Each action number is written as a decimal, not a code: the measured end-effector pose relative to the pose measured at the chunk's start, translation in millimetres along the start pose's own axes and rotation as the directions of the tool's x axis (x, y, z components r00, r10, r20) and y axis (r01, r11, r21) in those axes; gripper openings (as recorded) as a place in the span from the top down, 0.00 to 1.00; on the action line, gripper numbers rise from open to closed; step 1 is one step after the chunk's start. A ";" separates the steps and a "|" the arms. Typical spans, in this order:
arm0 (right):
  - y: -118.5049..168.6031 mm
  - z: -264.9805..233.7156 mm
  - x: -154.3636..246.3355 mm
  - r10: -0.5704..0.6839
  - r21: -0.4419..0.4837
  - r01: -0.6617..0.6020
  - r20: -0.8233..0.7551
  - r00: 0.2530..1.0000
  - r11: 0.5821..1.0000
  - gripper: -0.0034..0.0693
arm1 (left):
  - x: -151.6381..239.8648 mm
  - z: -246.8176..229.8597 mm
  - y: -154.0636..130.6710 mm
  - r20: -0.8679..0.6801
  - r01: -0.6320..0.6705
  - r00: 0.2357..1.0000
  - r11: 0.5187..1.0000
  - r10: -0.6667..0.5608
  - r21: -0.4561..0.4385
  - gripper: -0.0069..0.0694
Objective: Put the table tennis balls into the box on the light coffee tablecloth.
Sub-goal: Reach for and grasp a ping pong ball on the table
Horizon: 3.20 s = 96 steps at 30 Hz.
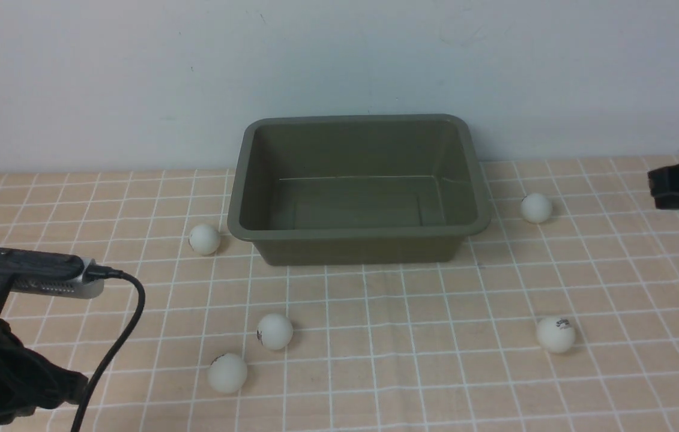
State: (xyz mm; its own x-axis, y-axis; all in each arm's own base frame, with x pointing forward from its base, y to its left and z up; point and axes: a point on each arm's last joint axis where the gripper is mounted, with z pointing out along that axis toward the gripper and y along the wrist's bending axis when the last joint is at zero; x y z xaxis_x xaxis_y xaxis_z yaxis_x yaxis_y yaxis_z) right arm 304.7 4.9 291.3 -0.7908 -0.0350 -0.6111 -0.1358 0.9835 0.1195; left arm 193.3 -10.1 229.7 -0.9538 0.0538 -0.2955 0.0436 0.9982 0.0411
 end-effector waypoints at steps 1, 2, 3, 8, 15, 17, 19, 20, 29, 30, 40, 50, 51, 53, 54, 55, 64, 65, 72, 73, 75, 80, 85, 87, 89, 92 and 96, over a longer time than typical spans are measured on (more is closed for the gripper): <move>3.2 14.2 -10.1 -0.024 0.002 0.024 -0.020 1.000 1.000 0.97 | -0.7 -0.9 -5.2 0.004 -0.019 1.000 1.000 0.019 0.008 1.00; 4.2 21.8 -13.9 -0.037 0.007 0.037 -0.033 0.999 0.999 0.97 | -0.9 -1.2 -7.8 0.006 -0.031 0.999 0.999 0.031 0.012 1.00; 8.5 29.9 -17.5 -0.050 0.010 0.050 -0.047 0.998 0.999 0.97 | -0.8 -1.4 -10.4 0.007 -0.042 0.999 0.999 0.042 0.016 1.00; 27.5 77.1 -36.2 -0.124 0.124 0.144 -0.150 0.981 0.982 0.97 | -0.2 -2.0 -22.9 0.013 -0.079 0.997 0.996 0.079 0.035 1.00; 23.3 108.3 -52.3 -0.071 0.249 0.115 -0.177 0.982 0.962 0.97 | -0.4 -2.0 -24.8 0.016 -0.071 0.997 0.997 0.071 0.039 1.00; 25.0 111.6 -53.2 -0.056 0.232 0.097 -0.178 0.982 0.968 0.97 | -0.5 -2.0 -25.1 0.017 -0.073 0.997 0.997 0.072 0.039 1.00; 27.9 111.8 -53.0 -0.049 0.203 0.085 -0.179 0.983 0.976 0.96 | -0.7 -2.0 -25.1 0.019 -0.073 0.997 0.997 0.072 0.039 1.00; 29.3 111.9 -53.0 -0.048 0.188 0.082 -0.180 0.982 0.979 0.95 | -0.8 -2.0 -25.1 0.021 -0.073 0.997 0.997 0.072 0.039 1.00; 43.3 113.2 -50.3 -0.048 0.035 0.056 -0.200 0.979 0.998 0.69 | -1.5 -2.0 -25.2 0.029 -0.072 0.997 0.997 0.071 0.040 1.00; 43.9 113.2 -50.2 -0.057 0.026 0.063 -0.201 0.978 0.998 0.64 | -1.6 -2.0 -25.2 0.030 -0.072 0.997 0.997 0.071 0.040 1.00; 44.0 116.4 -55.5 -0.076 0.024 0.080 -0.138 0.987 0.996 0.13 | -2.0 -1.8 -25.3 0.033 -0.072 0.997 0.997 0.071 0.040 1.00; 29.3 153.8 -73.4 -0.022 0.099 0.034 -0.120 0.993 0.995 0.09 | -2.0 -1.8 -25.3 0.033 -0.072 0.997 0.997 0.071 0.040 1.00; 26.5 159.5 -73.9 -0.020 0.107 0.034 -0.131 0.991 0.994 0.09 | -2.0 -1.8 -25.3 0.033 -0.072 0.997 0.997 0.071 0.040 1.00; 22.0 167.2 -78.4 -0.022 0.121 0.040 -0.143 0.989 0.992 0.10 | -2.0 -1.8 -25.3 0.033 -0.072 0.997 0.997 0.071 0.040 1.00; 19.4 172.6 -79.8 -0.018 0.126 0.038 -0.157 0.987 0.991 0.10 | -2.0 -1.8 -25.3 0.033 -0.072 0.997 0.997 0.071 0.040 1.00; 18.6 175.4 -80.3 -0.015 0.127 0.037 -0.165 0.986 0.991 0.10 | -2.0 -1.8 -25.3 0.033 -0.072 0.997 0.997 0.071 0.040 1.00; 15.4 207.4 -81.4 -0.007 0.124 0.037 -0.231 0.973 0.992 0.13 | -2.0 -1.8 -25.3 0.033 -0.072 0.997 0.997 0.071 0.040 1.00; 15.0 210.7 -79.9 -0.007 0.124 0.037 -0.237 0.971 0.992 0.13 | -2.0 -1.8 -25.3 0.033 -0.072 0.997 0.997 0.071 0.040 1.00; 12.1 231.2 -67.0 -0.010 0.123 0.046 -0.285 0.958 0.991 0.15 | -2.0 -1.8 -25.3 0.033 -0.072 0.997 0.997 0.071 0.040 1.00; 11.8 233.6 -66.1 -0.009 0.123 0.047 -0.288 0.958 0.991 0.15 | -2.0 -1.8 -25.3 0.033 -0.072 0.997 0.997 0.071 0.040 1.00; 11.4 235.8 -64.8 -0.009 0.123 0.047 -0.293 0.956 0.991 0.18 | -2.0 -1.8 -25.3 0.033 -0.072 0.997 0.997 0.071 0.040 1.00; 11.3 236.7 -64.5 -0.008 0.123 0.047 -0.294 0.956 0.991 0.39 | -2.0 -1.6 -25.3 0.032 -0.072 0.997 0.997 0.071 0.040 1.00; 11.4 235.9 -64.0 -0.007 0.124 0.047 -0.306 0.952 0.991 0.45 | -2.0 -1.6 -25.3 0.032 -0.072 0.997 0.997 0.071 0.040 1.00; 11.6 232.5 -63.9 -0.002 0.125 0.047 -0.340 0.940 0.991 0.45 | -2.0 -1.6 -25.3 0.032 -0.072 0.997 0.997 0.071 0.040 1.00; 12.4 226.6 -67.9 0.004 0.127 0.047 -0.374 0.927 0.991 0.45 | -2.0 -1.6 -25.3 0.032 -0.072 0.997 0.997 0.071 0.040 1.00; 14.7 213.3 -82.6 0.006 0.128 0.046 -0.382 0.924 0.991 0.45 | -2.0 -1.6 -25.3 0.032 -0.072 0.997 0.997 0.071 0.040 1.00; 20.4 187.5 -116.4 0.000 0.119 0.035 -0.286 0.958 0.992 0.45 | -2.0 -1.6 -25.3 0.032 -0.072 0.997 0.997 0.071 0.040 1.00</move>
State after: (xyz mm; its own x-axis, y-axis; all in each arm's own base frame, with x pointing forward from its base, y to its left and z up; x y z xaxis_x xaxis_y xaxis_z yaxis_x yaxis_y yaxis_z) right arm 505.9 62.2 218.1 -0.9286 -0.0841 -0.3613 -0.0918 0.9958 0.0041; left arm 193.6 -35.6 230.8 -0.9383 0.1254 -0.3222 0.1244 0.9919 0.0239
